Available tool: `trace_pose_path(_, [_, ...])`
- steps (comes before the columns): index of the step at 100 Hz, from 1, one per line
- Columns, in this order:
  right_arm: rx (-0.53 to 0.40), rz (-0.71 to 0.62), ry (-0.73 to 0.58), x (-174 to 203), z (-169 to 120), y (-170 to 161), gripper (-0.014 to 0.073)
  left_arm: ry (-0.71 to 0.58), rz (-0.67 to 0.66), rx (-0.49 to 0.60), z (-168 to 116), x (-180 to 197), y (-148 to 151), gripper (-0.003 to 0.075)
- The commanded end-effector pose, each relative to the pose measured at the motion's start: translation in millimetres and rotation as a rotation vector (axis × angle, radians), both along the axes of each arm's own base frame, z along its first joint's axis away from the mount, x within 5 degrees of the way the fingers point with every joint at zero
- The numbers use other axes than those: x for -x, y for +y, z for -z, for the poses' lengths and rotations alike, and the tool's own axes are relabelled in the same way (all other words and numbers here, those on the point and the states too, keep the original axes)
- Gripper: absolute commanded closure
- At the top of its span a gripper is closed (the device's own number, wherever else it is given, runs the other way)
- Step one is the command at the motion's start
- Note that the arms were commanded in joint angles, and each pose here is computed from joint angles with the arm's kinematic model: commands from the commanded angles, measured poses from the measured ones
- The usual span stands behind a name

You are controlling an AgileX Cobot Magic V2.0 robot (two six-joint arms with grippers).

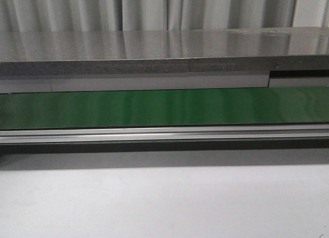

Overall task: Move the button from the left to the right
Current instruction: 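Carry the button onto the conveyor belt and release it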

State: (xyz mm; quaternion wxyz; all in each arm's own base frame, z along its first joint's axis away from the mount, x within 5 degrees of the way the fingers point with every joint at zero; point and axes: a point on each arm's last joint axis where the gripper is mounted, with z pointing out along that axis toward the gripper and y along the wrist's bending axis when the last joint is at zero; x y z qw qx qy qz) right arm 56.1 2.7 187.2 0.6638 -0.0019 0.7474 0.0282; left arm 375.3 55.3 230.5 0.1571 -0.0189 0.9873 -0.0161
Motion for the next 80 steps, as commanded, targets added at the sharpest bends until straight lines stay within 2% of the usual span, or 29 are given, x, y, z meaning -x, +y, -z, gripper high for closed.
trace_pose_path(1, [0.000, 0.009, -0.112, 2, -13, -1, 0.0663, -0.106, -0.005, -0.001, -28, 1, -3, 0.0166])
trace_pose_path(19, [0.000, 0.009, -0.112, 2, -13, -1, 0.0663, -0.112, -0.007, 0.004, -30, 1, -3, 0.0152])
trace_pose_path(39, [0.000, 0.009, -0.112, 2, -13, -1, 0.0663, -0.162, 0.032, 0.060, -42, 3, -10, 0.0152])
trace_pose_path(63, [0.000, 0.009, -0.112, 2, -13, -1, 0.0663, -0.258, 0.040, 0.083, -70, 13, -15, 0.0152])
trace_pose_path(80, [0.000, 0.009, -0.112, 2, -13, -1, 0.0663, -0.370, 0.050, 0.102, -102, 27, -24, 0.0152])
